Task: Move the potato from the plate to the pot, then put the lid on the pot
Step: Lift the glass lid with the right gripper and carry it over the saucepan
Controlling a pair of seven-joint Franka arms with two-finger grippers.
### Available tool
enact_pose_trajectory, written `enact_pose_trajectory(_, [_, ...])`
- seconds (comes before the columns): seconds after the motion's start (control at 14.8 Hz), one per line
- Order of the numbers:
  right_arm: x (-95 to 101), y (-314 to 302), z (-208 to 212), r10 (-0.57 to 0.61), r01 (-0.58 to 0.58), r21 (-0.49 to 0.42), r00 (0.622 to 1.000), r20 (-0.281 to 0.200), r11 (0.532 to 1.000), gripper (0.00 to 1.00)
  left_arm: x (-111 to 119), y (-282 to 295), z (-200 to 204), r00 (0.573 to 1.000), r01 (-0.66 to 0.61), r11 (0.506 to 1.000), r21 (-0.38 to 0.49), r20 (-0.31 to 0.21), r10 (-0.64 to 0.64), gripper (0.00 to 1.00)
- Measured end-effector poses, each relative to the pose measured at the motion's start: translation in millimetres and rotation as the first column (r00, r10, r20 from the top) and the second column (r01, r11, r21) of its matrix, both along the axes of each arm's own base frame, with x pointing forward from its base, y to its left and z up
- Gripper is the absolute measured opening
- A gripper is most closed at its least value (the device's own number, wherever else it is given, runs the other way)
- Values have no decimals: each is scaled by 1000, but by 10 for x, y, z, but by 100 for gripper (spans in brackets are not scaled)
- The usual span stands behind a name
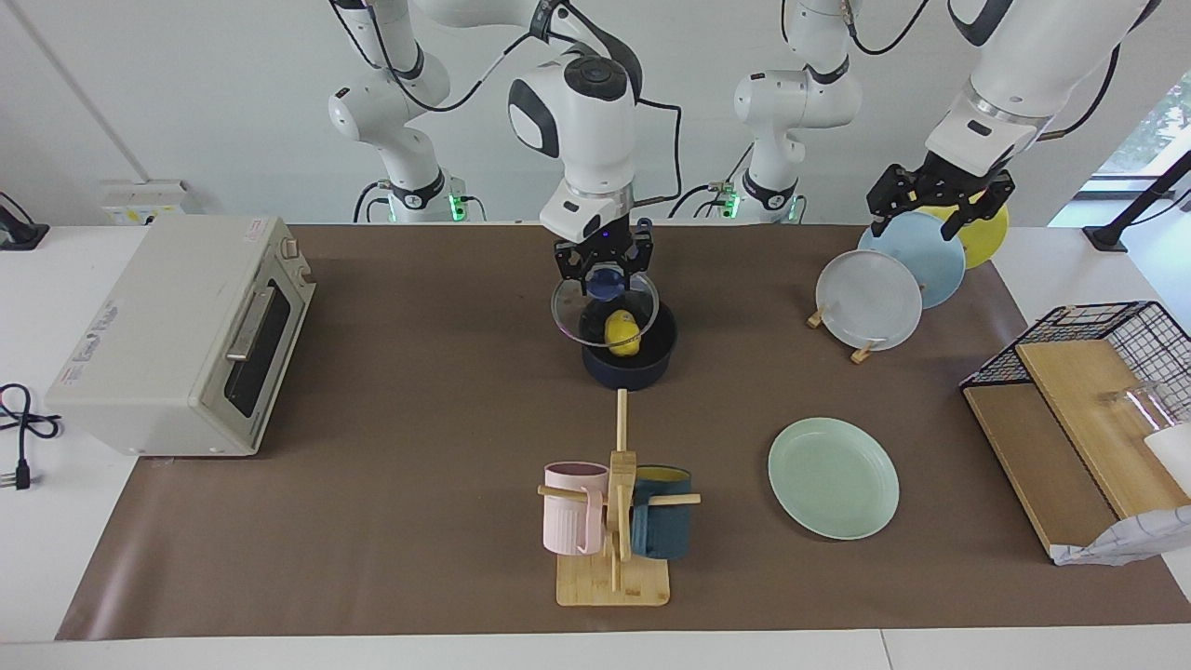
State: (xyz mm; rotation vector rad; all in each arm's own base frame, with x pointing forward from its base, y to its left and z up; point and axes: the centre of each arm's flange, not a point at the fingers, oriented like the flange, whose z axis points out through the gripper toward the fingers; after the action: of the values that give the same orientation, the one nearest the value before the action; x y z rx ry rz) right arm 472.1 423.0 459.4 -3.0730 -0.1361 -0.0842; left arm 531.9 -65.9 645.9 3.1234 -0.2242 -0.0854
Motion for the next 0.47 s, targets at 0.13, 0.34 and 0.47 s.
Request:
enact_pose_trajectory(0.13, [-27,119,-117,16,-16,4,1000,9,1000,66,2,16,0,1000,-3,1000,0,0,3,100])
enact_pose_trajectory(0.34, [2,174,-245,18,-19,6,1000,16,1000,66,1,11,0,1000,-2,1000,0,0,2,100])
enact_pose_trajectory(0.47, [17,196,-319,21,-21,1,1000,18,1000,66,2,14,0,1000,-3,1000,0,0,3,100])
